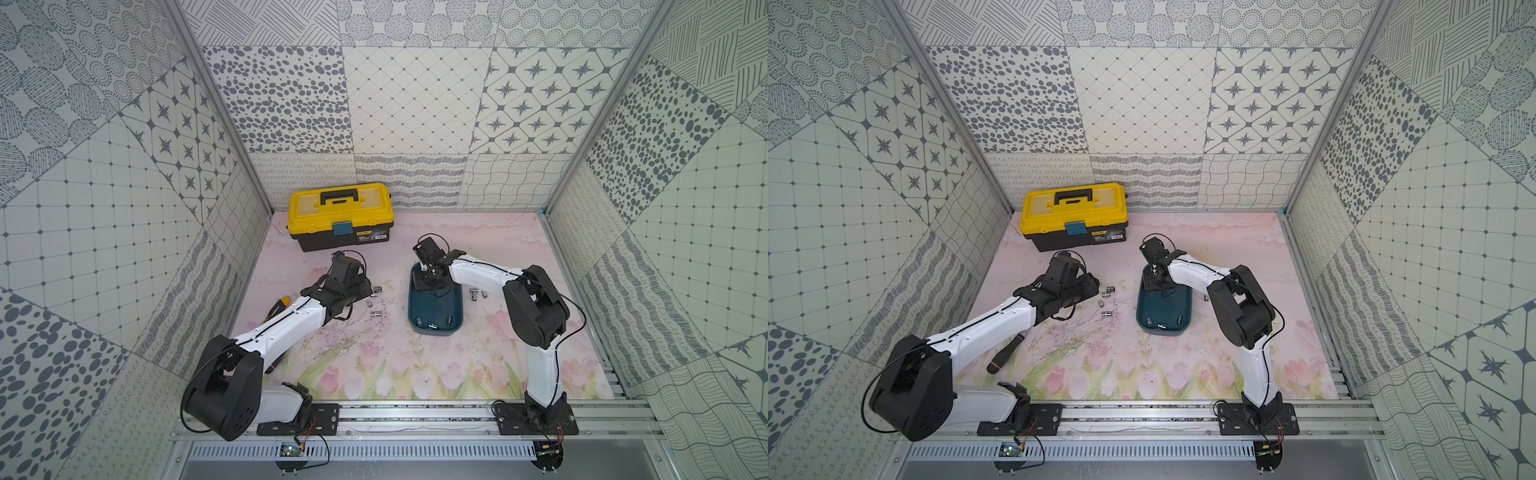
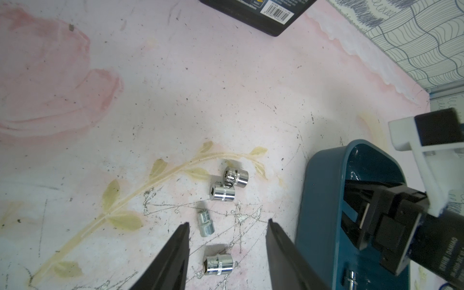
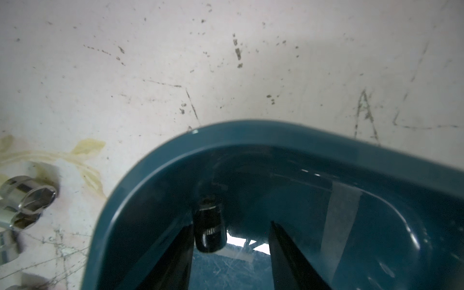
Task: Take out the socket from the storage box
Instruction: Pick up the socket head from the storage box.
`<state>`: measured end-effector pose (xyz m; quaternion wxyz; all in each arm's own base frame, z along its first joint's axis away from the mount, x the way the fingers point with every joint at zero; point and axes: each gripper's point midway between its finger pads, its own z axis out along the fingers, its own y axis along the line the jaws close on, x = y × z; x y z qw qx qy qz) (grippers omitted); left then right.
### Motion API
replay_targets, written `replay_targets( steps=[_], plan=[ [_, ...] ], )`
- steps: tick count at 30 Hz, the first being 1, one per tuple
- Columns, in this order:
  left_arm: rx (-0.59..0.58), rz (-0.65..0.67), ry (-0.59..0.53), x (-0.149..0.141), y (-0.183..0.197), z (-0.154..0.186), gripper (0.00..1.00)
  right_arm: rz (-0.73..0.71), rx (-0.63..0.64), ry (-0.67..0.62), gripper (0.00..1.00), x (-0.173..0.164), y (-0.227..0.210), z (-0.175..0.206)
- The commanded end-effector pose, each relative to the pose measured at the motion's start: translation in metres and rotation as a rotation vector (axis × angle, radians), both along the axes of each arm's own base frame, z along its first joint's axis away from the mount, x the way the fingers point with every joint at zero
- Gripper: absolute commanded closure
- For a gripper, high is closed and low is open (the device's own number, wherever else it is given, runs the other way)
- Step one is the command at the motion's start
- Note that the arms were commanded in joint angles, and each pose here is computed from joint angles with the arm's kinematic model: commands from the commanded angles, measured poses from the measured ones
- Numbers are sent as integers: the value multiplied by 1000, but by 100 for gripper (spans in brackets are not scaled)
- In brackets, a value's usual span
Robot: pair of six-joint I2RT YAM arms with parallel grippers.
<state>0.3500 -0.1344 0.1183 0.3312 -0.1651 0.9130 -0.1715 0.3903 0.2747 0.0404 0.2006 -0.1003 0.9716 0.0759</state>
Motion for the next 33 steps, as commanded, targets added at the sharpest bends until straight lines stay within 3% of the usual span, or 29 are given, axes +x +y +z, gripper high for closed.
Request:
replay_targets(
  steps=[1,14,25,33],
  plan=[
    [13,-18,4,-1,1,-1,47,14,-6,-9,47,6,6,-1],
    [12,-23,4,-2,0,-1,46,35,-2,11,49,9,14,-9],
    [4,-23,6,-2,0,-3,46,32,-12,27,63,9,13,-14],
    [1,-22,1,-4,0,0,46,26,-31,46,65,9,12,-20]
  ],
)
